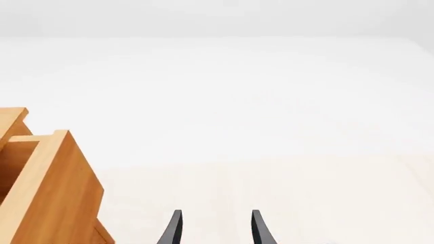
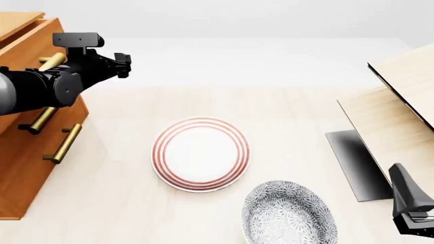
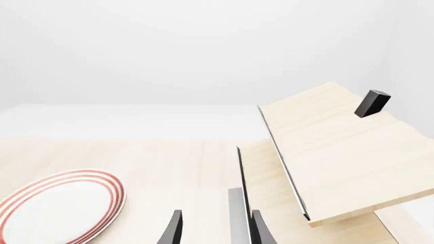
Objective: Close the top drawer of the cabinet.
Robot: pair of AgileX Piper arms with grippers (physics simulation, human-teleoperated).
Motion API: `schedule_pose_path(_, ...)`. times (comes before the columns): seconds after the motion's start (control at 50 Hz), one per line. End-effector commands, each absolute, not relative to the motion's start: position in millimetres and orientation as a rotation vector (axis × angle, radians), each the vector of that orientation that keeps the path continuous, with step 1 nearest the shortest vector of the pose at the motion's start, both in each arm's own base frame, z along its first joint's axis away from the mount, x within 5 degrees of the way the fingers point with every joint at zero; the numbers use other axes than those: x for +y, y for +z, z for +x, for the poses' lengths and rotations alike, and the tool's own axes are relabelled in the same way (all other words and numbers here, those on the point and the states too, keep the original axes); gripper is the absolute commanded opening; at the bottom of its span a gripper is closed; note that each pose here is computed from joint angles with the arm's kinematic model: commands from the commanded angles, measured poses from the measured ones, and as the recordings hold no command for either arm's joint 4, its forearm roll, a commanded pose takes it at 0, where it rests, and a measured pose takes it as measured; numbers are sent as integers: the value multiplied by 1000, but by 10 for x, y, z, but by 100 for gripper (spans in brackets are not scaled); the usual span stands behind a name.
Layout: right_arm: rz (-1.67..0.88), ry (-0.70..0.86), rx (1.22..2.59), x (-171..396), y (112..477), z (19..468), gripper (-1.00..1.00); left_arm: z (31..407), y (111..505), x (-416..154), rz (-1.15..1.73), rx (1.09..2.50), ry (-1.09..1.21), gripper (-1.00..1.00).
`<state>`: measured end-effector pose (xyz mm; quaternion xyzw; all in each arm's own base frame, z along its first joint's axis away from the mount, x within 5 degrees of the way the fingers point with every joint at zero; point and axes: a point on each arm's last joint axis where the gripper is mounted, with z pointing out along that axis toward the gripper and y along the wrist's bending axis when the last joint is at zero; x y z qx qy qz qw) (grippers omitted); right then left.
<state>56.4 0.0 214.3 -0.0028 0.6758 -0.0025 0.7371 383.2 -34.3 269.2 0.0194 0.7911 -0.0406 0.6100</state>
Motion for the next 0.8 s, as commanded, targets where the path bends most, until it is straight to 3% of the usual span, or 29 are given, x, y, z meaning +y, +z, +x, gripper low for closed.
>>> schedule_pose_path(0.02, -6, -5, 1484, 0, 2143, 564, 100, 3819, 2670, -206, 6, 1827, -72, 100)
schedule_pose_path(0.8, -6, -5, 1484, 0, 2143, 564, 100, 3816, 2632, 94, -65, 1825, -15, 100)
